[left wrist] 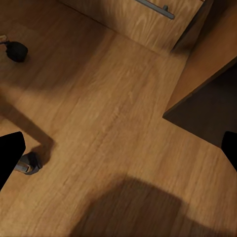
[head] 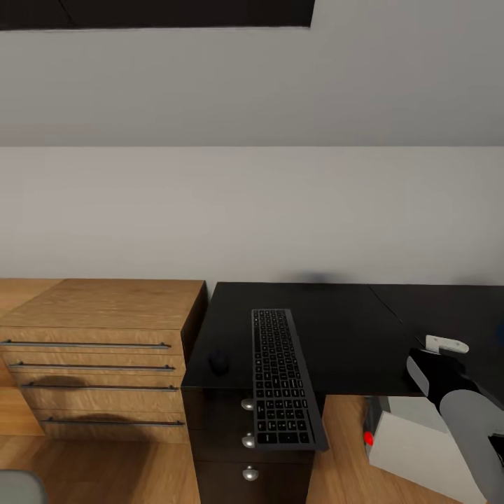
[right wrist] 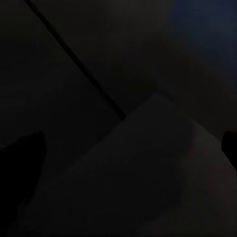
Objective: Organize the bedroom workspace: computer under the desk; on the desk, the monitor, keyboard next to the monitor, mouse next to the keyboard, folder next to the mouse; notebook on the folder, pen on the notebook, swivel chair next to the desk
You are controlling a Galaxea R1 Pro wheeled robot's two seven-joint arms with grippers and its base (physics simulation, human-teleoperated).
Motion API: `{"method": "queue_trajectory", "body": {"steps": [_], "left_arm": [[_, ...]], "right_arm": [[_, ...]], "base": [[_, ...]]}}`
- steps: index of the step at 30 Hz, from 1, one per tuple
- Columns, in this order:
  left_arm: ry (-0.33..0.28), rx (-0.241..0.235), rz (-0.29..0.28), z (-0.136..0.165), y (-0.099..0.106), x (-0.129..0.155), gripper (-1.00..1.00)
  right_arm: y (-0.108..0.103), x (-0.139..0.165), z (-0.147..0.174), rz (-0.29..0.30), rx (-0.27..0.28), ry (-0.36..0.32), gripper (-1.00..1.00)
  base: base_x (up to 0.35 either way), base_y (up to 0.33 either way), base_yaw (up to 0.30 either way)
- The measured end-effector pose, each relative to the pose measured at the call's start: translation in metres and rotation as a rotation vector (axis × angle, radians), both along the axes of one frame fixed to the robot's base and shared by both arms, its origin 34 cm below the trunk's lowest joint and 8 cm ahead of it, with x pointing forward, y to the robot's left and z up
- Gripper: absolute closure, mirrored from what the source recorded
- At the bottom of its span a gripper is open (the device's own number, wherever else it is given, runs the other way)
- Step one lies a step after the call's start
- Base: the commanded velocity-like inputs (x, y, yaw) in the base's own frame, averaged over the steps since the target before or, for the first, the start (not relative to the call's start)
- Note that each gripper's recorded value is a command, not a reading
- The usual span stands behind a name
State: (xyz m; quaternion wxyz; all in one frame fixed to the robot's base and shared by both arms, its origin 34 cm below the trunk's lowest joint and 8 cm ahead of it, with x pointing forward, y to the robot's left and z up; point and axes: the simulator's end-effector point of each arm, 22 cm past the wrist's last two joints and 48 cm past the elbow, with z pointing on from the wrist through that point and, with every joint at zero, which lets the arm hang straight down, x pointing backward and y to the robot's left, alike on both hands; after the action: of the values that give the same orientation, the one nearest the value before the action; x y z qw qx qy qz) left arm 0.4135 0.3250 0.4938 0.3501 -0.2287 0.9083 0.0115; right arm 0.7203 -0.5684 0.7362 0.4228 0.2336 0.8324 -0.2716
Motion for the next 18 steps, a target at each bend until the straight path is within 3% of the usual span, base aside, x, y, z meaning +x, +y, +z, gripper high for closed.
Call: {"method": "queue_trajectory", "body": {"steps": [18], "left_arm": [[0.022,-0.009,0.003,0.023,-0.009,-0.003,-1.0]], "right_arm": [[0.003,-0.007,0.008,-0.008,0.029,0.034,-1.0]], "base": [[0.0,0.0,0.0]]}}
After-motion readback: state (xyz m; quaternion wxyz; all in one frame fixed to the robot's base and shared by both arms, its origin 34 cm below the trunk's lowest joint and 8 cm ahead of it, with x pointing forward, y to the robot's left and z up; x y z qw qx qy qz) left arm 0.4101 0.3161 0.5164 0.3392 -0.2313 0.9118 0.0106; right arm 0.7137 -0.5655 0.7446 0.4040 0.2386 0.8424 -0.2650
